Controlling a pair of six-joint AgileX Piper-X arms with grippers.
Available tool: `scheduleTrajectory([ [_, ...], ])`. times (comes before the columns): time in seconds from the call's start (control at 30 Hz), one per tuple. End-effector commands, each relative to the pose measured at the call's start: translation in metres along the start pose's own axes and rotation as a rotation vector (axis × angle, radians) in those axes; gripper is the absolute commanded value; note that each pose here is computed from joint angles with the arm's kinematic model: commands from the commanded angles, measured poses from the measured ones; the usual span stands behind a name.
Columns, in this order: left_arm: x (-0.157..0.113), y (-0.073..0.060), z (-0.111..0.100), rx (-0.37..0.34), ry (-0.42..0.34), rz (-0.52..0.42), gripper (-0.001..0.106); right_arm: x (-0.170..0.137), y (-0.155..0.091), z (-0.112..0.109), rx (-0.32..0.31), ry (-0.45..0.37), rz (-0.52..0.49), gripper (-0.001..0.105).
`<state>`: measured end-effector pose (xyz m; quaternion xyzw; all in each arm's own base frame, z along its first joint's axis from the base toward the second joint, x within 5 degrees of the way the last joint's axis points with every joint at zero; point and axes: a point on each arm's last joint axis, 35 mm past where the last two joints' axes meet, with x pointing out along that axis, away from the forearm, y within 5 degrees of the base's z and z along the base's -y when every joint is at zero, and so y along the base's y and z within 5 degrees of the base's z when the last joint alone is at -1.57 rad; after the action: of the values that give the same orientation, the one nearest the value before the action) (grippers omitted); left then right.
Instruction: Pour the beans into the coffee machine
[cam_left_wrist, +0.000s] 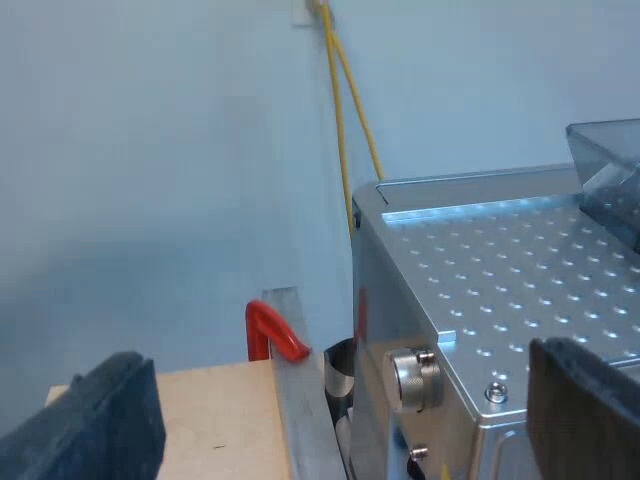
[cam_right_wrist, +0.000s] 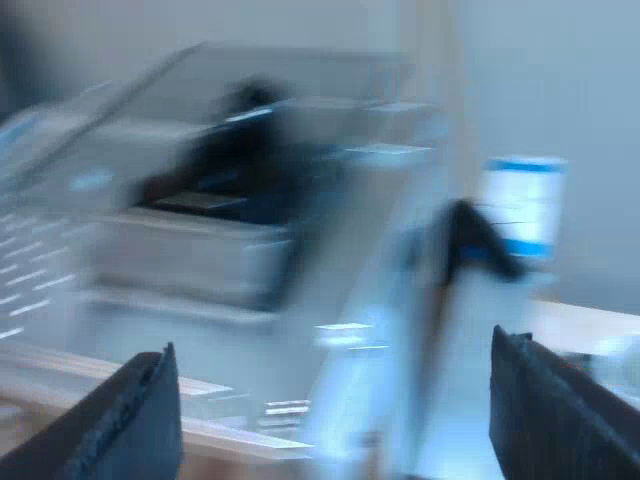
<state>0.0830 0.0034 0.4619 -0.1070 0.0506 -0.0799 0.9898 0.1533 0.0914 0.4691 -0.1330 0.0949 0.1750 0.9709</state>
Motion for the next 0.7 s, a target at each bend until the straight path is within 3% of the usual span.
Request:
scheduleTrajectory([
  [0.03, 0.0, -0.002, 0.001, -0.01, 0.001, -0.024, 0.076, -0.016, -0.02, -0.002, -0.004, 0.013, -0.066, 0.067],
  [0.2, 0.002, -0.008, -0.002, -0.007, 0.033, -0.099, 0.076, -0.041, -0.056, -0.02, 0.027, 0.11, -0.22, 0.067],
  [0.37, 0.001, -0.009, -0.005, -0.012, 0.053, -0.09, 0.076, -0.062, -0.075, -0.032, 0.053, 0.174, -0.342, 0.067],
  [0.53, -0.018, -0.012, -0.003, 0.003, -0.007, -0.06, 0.076, -0.086, -0.07, -0.031, 0.064, 0.13, -0.4, 0.067],
  [0.6, -0.037, -0.016, -0.004, 0.028, -0.054, -0.038, 0.076, -0.1, -0.062, -0.031, 0.027, 0.111, -0.377, 0.067],
  [0.7, -0.057, -0.019, -0.01, 0.07, -0.065, -0.036, 0.076, -0.12, -0.051, -0.035, -0.022, 0.108, -0.354, 0.067],
])
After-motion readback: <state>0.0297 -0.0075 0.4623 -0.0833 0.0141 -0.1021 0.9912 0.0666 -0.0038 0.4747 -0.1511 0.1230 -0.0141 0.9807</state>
